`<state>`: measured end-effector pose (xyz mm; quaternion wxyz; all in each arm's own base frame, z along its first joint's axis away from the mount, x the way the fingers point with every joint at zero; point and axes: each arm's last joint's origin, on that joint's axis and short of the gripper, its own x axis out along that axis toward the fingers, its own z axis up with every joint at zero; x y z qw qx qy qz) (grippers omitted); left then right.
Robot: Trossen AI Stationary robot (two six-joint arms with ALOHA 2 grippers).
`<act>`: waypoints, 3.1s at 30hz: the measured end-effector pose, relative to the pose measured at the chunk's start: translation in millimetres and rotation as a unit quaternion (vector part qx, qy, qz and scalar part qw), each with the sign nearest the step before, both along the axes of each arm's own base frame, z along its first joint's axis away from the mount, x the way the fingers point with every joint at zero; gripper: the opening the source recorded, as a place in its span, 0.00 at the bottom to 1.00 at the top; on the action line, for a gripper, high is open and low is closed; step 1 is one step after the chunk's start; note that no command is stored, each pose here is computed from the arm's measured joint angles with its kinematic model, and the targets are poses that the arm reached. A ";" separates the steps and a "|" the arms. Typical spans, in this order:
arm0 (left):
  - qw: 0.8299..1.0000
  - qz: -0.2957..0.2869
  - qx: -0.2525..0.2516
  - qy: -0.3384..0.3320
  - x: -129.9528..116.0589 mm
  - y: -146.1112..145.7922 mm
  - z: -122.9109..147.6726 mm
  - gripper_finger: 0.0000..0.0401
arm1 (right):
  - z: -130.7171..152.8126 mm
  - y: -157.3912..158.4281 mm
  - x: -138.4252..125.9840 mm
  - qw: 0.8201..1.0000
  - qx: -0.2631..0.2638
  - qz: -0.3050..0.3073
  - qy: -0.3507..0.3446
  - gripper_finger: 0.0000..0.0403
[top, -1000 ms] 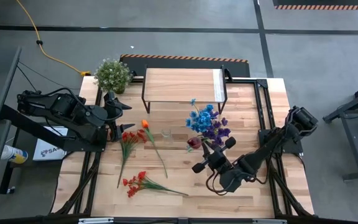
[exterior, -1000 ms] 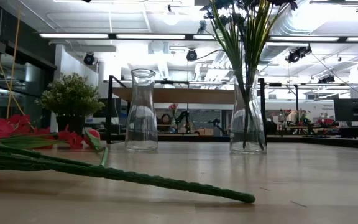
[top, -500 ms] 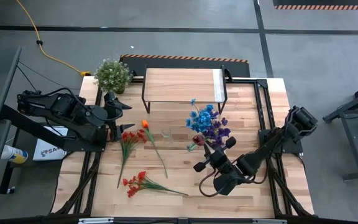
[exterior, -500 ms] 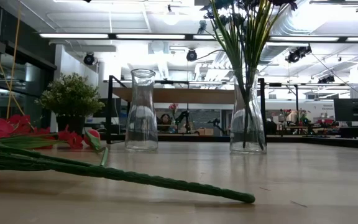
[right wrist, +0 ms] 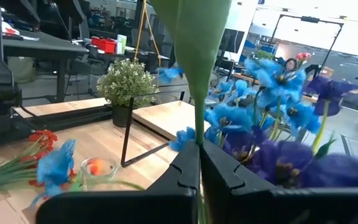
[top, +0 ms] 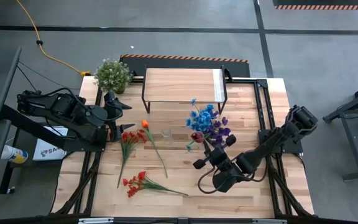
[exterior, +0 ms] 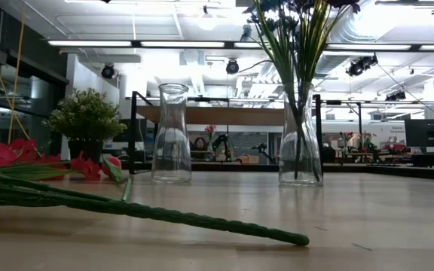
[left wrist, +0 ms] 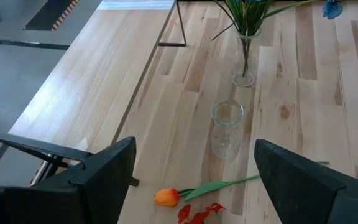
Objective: Pick and place flowers into a vace then onto a shelf
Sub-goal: Put the purple flower into the right transparent vase
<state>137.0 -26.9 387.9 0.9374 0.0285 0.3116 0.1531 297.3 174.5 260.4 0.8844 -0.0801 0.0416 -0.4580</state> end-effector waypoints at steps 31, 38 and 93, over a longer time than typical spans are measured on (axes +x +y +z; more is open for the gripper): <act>1.000 -0.007 0.008 0.003 0.0 0.0 0.0 0.90 | -31.4 -18.1 -7.3 1.000 0.003 -0.017 -0.005 0.00; 1.000 -0.006 0.008 0.003 0.1 0.0 0.1 0.90 | -34.2 -18.2 -7.3 1.000 0.005 -0.016 -0.007 0.00; 1.000 -0.014 0.018 0.007 0.1 0.0 0.0 0.90 | -32.0 -6.0 -11.6 0.998 0.038 0.013 -0.041 0.00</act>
